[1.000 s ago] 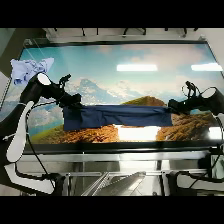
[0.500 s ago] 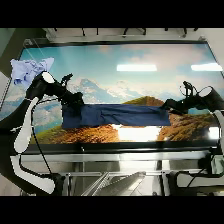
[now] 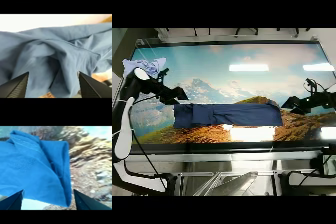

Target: Fold the shirts.

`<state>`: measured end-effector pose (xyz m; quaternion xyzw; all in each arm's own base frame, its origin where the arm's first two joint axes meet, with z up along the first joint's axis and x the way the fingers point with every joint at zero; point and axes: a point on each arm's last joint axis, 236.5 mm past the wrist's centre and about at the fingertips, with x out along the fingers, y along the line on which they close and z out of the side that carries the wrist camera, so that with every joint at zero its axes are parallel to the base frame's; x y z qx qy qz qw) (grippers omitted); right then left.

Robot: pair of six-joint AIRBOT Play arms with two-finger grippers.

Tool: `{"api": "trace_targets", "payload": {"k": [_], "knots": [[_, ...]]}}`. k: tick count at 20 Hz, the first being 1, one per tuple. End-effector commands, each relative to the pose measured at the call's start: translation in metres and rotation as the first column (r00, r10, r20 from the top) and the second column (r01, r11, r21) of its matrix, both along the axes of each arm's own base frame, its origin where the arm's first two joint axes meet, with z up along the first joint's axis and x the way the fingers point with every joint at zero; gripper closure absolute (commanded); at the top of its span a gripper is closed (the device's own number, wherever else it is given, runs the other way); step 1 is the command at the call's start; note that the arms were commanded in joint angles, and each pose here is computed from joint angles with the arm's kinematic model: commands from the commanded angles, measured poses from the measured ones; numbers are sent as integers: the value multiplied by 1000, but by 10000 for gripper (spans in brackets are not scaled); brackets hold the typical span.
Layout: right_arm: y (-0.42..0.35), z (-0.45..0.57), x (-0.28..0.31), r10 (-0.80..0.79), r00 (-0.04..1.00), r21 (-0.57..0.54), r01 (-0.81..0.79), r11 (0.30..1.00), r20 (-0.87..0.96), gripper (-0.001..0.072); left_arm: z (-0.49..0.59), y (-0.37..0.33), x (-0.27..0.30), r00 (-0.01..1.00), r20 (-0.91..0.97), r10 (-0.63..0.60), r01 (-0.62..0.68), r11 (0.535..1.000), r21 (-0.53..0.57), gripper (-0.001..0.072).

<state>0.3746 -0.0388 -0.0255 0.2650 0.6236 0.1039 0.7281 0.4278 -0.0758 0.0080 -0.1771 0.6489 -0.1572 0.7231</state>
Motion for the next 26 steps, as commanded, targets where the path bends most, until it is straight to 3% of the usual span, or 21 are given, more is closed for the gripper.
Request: {"api": "trace_targets", "payload": {"k": [1, 2, 9, 18, 19, 20, 21, 22, 26], "knots": [[-19, 2, -4, -55, 998, 74, 53, 996, 19, 2, 47, 29, -4, 993, 87, 73, -74, 997, 1, 331], [-18, -7, -6, -51, 999, 95, 50, 994, 5, 2, 60, 27, -8, 992, 114, 63, -64, 998, 4, 685], [0, -61, -17, 6, 997, 207, 12, 978, -83, 2, 131, -26, -21, 947, 321, -23, 22, 1000, 7, 693], [67, -63, 9, 108, 994, 253, -103, 962, -8, 5, 121, -93, -35, 945, 295, -142, 149, 989, -3, 692], [73, -62, 11, 117, 993, 256, -113, 960, -3, 45, 117, -99, -37, 945, 287, -157, 165, 986, -3, 692], [77, -62, 10, 126, 992, 255, -121, 959, -1, 217, 113, -107, -39, 945, 277, -176, 184, 983, -3, 693], [80, -61, 9, 144, 990, 258, -141, 956, 6, 537, 108, -117, -42, 943, 265, -199, 207, 978, -2, 692], [81, -58, 6, 168, 986, 261, -167, 951, 18, 694, 102, -127, -46, 942, 251, -224, 232, 973, -2, 692], [83, -24, 0, 198, 978, 259, -207, 943, 63, 695, 65, -183, -62, 920, 193, -342, 349, 937, -4, 693]]}}
